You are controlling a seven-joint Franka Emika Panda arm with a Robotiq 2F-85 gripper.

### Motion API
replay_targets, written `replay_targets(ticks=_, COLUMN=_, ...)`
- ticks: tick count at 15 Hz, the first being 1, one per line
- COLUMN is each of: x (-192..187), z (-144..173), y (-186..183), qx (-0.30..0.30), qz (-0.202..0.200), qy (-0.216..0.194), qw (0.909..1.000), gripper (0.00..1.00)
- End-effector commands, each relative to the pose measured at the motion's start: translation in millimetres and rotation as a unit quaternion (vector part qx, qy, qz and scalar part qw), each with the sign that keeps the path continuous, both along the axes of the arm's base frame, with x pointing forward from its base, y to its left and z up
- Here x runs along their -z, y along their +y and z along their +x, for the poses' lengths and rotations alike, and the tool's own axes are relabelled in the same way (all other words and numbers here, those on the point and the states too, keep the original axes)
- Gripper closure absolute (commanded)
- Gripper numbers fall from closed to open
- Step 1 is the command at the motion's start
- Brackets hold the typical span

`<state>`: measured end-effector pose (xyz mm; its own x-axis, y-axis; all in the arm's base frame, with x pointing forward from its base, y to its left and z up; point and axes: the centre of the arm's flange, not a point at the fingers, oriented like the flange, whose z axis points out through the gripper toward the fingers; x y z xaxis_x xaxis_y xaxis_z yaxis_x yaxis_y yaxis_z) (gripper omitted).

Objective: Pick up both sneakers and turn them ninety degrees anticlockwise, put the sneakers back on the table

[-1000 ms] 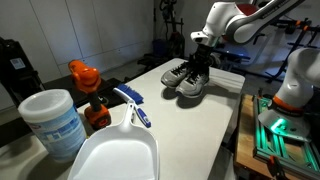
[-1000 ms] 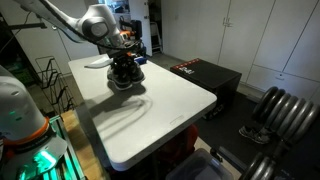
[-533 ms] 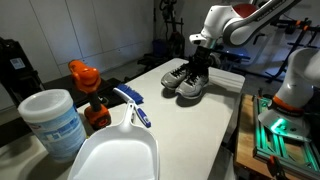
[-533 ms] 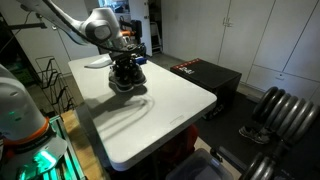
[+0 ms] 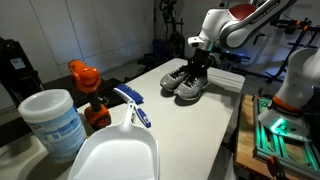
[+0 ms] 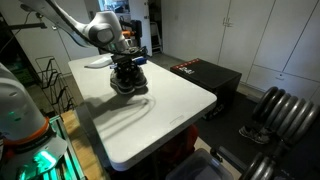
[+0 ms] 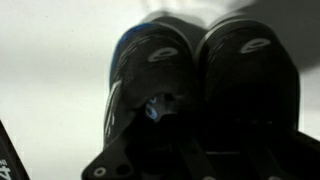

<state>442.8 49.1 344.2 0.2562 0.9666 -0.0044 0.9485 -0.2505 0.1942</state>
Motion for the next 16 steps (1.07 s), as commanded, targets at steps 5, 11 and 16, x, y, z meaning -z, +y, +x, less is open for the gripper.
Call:
replay_targets(ticks=5, x=-21.4, z=9.0, y=-2.9, qx=0.013, qz=0.022, qy=-0.023, qw=0.9994, gripper=0.16)
replay_targets(ticks=11, x=-89.8, z=-3.4, y=-4.3, qx=0.106, qz=-0.012, qy=-0.024, qw=0.9940, gripper=0.00)
replay_targets(ticks=16, x=-151.3, z=-12.5, y=6.1, qx=0.242, qz=-0.031, qy=0.024, qw=0.9695, gripper=0.00)
